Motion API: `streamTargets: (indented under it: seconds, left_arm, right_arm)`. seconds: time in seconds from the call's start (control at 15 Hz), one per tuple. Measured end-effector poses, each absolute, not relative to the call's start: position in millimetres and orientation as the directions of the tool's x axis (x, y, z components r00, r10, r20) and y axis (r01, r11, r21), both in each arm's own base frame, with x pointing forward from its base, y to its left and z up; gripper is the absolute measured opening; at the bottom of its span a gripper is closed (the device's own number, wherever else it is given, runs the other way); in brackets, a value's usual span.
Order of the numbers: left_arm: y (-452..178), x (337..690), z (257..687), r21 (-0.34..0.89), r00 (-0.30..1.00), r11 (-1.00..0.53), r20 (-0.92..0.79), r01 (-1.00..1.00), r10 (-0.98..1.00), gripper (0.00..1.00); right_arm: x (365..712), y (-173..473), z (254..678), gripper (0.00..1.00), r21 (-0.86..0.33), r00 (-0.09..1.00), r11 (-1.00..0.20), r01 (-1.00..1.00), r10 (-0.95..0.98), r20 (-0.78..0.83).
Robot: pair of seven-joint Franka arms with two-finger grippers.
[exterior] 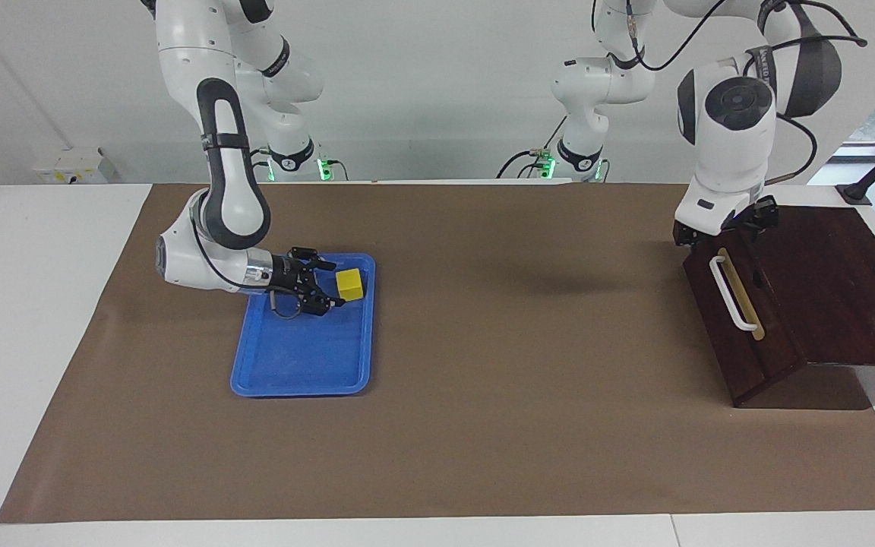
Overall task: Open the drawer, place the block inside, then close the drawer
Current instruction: 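Grasp the yellow block with the right gripper while the left gripper pulls the drawer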
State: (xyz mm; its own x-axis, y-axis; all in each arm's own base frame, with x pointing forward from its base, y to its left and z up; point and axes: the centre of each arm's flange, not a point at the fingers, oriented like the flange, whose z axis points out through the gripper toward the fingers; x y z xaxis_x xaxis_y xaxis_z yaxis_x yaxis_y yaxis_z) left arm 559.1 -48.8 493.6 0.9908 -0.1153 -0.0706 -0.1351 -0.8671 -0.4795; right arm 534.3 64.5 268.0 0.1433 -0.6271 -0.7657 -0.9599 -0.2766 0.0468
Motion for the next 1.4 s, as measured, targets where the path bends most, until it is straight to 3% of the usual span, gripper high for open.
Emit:
streamTargets:
  seconds: [0.27, 1.2, 1.4]
  left_arm:
    - [-56, 564, 442, -0.554, 0.991, -0.823, -0.05, -0.129, -0.121, 1.0]
    - [-53, 565, 392, -0.589, 0.968, -0.777, -0.03, -0.22, -0.251, 1.0]
    - [-51, 569, 378, -0.593, 0.963, -0.769, -0.041, -0.238, -0.266, 1.0]
  right_arm:
    - [533, 65, 266, 1.0, 0.037, 0.158, -0.289, -0.957, -0.622, -0.767]
    - [528, 68, 257, 0.97, 0.014, 0.193, -0.315, -0.949, -0.617, -0.763]
    - [528, 68, 257, 0.67, 0.014, 0.193, -0.315, -0.949, -0.617, -0.762]
